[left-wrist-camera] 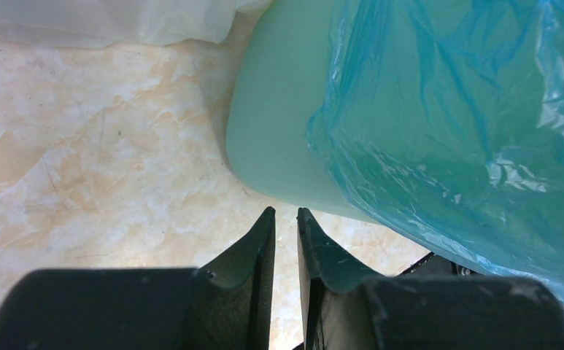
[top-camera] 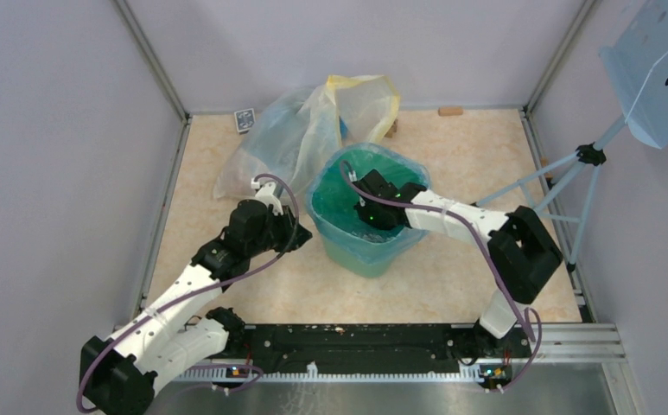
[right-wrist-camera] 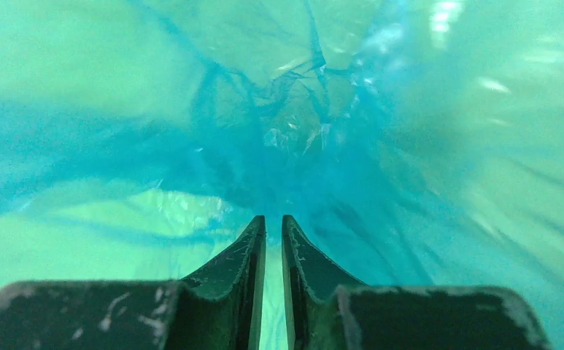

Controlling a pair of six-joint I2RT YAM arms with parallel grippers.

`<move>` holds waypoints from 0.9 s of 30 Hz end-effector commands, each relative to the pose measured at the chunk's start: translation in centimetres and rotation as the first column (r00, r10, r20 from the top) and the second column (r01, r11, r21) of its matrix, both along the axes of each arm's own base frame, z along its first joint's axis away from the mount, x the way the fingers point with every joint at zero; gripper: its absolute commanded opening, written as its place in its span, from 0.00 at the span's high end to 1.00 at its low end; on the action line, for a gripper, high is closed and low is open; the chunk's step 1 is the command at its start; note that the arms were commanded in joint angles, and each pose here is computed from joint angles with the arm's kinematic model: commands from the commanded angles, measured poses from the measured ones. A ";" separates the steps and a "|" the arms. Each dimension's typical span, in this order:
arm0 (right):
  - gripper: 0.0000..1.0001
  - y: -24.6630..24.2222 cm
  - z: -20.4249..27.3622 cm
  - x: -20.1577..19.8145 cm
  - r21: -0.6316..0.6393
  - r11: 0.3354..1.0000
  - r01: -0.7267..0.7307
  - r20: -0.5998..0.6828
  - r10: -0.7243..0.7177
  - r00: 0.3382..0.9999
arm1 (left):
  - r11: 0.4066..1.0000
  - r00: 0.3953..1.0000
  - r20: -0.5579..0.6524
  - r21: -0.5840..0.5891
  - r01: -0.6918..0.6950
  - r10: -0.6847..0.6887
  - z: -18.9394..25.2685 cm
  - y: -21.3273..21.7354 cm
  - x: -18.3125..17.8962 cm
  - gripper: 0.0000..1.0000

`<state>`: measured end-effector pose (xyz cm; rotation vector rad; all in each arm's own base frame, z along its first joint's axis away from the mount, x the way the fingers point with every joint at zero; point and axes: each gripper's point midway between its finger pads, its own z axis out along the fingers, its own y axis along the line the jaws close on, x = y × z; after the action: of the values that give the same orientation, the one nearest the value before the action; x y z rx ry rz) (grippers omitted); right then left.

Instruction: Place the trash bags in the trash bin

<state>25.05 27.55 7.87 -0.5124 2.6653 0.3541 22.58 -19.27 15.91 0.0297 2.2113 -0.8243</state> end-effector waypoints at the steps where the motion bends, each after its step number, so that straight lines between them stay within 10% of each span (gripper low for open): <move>1: 0.84 0.1 5.1 0.9 0.055 0.998 0.006 0.088 -0.011 0.996 | 1.000 0.997 0.080 -0.017 -0.003 0.004 2.6 0.0 0.8 0.78; 27: 0.53 -6.1 25.3 1.7 0.189 0.978 0.087 0.462 -0.167 0.871 | 0.982 0.990 -0.024 -0.135 0.131 -0.136 0.4 -2.3 -2.0 0.74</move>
<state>26.36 26.10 30.39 -0.4268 2.2219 0.5053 21.38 -20.32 16.22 0.0782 2.2171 -0.9268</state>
